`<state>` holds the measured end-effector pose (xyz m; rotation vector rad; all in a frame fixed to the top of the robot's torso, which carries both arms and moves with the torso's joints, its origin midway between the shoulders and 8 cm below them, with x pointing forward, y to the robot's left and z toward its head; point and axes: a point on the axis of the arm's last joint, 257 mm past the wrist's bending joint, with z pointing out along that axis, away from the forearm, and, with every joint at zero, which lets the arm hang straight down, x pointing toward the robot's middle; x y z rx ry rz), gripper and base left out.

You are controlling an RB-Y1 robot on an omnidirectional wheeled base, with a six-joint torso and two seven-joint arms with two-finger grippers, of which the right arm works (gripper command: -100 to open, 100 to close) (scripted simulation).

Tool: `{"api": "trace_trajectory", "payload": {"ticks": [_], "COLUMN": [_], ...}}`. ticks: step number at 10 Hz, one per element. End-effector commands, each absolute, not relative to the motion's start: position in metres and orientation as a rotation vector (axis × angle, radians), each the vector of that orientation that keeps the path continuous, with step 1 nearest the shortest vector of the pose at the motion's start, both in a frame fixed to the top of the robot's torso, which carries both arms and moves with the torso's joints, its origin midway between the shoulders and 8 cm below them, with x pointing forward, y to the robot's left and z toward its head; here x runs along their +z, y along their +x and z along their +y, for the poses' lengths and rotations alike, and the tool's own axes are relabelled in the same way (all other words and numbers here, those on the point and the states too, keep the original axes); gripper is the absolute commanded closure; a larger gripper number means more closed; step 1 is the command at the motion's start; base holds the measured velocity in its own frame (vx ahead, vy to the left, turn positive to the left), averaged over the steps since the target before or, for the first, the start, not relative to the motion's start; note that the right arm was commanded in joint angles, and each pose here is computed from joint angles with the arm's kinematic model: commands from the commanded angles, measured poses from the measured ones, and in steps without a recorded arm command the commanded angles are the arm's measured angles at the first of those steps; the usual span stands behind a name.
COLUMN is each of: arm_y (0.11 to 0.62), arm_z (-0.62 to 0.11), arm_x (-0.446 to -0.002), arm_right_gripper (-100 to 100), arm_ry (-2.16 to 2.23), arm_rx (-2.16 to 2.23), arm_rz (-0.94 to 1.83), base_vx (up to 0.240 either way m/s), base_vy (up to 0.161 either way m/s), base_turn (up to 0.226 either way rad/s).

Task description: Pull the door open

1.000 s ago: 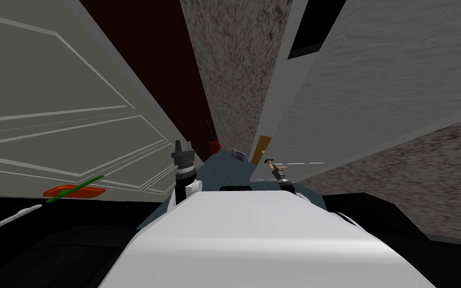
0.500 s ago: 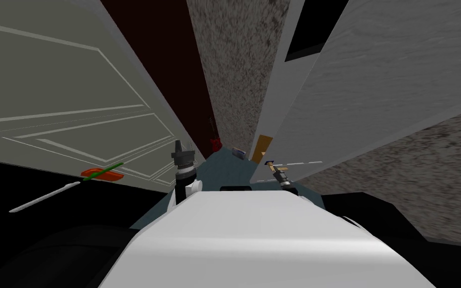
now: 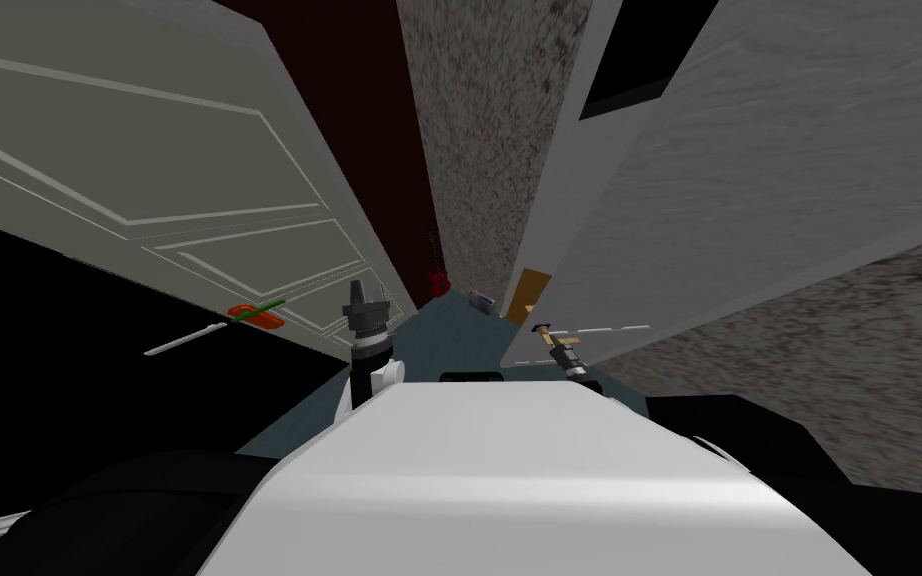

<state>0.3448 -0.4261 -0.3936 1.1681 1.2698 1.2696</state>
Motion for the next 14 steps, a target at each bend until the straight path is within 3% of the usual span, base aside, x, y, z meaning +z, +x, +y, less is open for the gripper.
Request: {"api": "trace_trajectory", "payload": {"ticks": [1,14], "arm_y": [0.335,0.31], "arm_z": [-0.428,-0.432], "arm_x": [-0.394,-0.394], "arm_right_gripper": [100,100], "arm_ry": [1.167,1.157], "arm_rx": [1.275,1.291], "arm_rz": [1.276,1.29], "base_vx": [-0.202,-0.154], "base_vy": [-0.089,-0.06], "base_turn": [0.181,0.123]}}
